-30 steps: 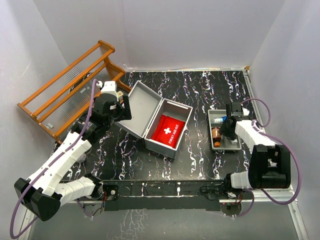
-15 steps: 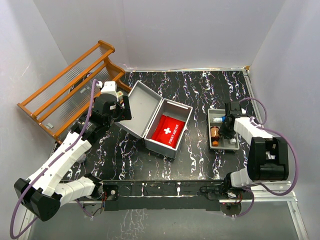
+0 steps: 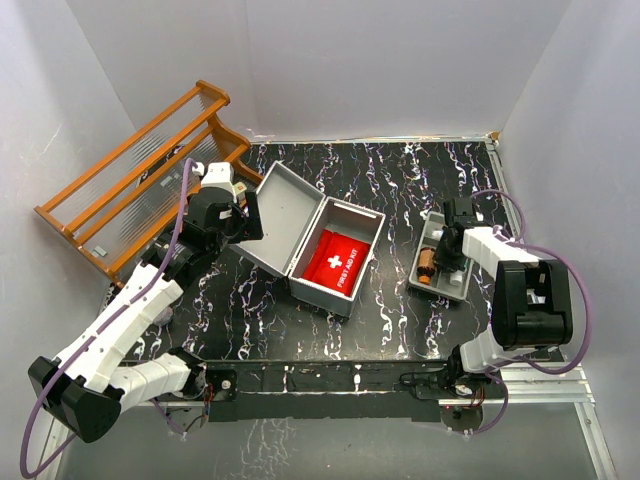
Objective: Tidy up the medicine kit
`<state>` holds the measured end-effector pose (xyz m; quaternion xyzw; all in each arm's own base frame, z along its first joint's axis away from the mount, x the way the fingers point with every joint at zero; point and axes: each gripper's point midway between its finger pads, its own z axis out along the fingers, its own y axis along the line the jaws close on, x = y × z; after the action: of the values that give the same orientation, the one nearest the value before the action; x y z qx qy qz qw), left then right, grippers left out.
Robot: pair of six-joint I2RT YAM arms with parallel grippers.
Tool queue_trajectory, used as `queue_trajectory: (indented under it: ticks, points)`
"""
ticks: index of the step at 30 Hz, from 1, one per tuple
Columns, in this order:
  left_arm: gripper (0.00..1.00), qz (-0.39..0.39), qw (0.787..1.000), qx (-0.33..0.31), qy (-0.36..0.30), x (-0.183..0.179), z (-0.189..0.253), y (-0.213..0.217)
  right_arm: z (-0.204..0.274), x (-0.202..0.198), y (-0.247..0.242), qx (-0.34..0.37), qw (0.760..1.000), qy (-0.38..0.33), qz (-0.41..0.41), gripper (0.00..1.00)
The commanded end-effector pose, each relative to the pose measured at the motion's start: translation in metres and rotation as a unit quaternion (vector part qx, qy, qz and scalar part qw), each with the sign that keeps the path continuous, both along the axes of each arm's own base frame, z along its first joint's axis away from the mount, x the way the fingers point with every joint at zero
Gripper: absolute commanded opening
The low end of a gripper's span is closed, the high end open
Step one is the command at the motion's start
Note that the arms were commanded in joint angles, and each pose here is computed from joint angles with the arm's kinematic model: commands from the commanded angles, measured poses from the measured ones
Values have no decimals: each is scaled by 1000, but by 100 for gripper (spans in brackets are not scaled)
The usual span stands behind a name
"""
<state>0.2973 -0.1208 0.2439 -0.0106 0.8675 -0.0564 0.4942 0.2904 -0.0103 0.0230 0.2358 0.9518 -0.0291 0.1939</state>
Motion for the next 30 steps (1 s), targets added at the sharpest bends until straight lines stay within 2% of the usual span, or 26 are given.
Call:
queue_trajectory:
  ticks: [1, 11, 22, 27, 30]
  points:
    - [85, 5, 1000, -8, -15, 0, 11, 3, 9, 22, 12, 0, 999, -34, 10, 0]
    - [86, 6, 1000, -11, -21, -1, 18, 4, 60, 39, 26, -13, 995, -95, 11, 0]
    - [86, 3, 1000, -10, -28, 1, 21, 4, 149, 48, 35, -14, 988, -152, 12, 0]
    - [92, 6, 1000, -4, -18, 8, 21, 12, 173, 51, 61, -8, 986, -162, 35, 0]
    - [95, 5, 999, -32, 6, 17, 18, 21, 185, 51, 83, -6, 983, -174, 55, 0]
